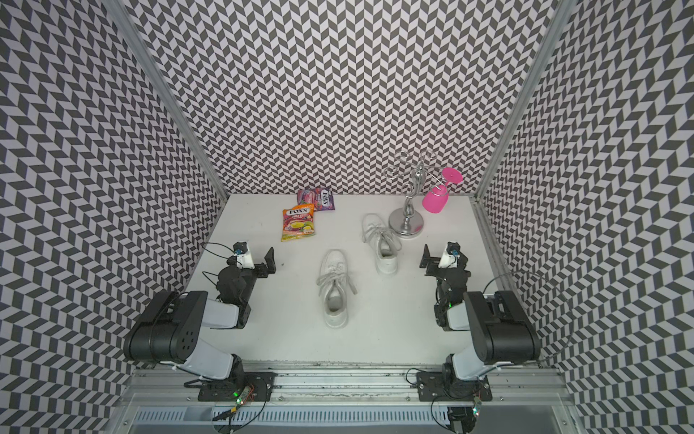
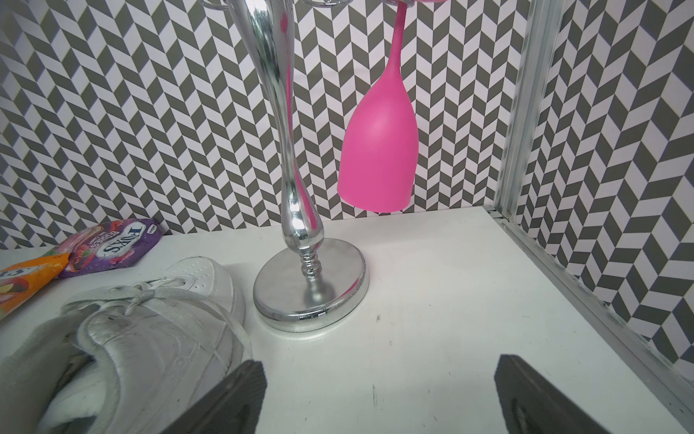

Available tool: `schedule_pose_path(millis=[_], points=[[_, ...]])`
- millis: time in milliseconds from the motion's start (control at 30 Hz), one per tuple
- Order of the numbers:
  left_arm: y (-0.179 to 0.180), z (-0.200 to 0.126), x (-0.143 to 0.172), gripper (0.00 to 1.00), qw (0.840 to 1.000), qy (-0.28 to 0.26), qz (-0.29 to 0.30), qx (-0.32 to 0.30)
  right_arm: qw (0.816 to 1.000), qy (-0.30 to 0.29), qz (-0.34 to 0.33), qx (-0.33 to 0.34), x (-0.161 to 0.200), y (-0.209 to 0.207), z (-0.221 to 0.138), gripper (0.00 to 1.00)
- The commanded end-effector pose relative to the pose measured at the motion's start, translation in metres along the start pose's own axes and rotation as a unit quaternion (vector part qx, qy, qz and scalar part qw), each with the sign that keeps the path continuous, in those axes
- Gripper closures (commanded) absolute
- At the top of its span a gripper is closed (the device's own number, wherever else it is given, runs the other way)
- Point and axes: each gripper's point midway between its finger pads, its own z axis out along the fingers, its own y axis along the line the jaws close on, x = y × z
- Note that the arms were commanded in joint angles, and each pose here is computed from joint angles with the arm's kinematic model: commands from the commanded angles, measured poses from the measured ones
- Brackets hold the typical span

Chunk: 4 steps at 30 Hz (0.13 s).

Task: Tie the shoes
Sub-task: Reset both arms

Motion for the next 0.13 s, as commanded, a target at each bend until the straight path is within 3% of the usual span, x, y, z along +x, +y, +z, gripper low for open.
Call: schedule_pose_path(millis=[0, 100], points=[[0.0009, 0.0023, -0.0152, 0.00, 1.000, -0.025, 0.007, -0.003, 1.000, -0.018, -0.006, -0.004, -0.0137, 0.0044, 0.0048, 0.01], [0.0009, 0.0023, -0.0154, 0.00, 1.000, -0.025, 0.007, -0.003, 1.000, -0.018, -0.007, -0.003, -0.0140, 0.0049, 0.0047, 0.00]])
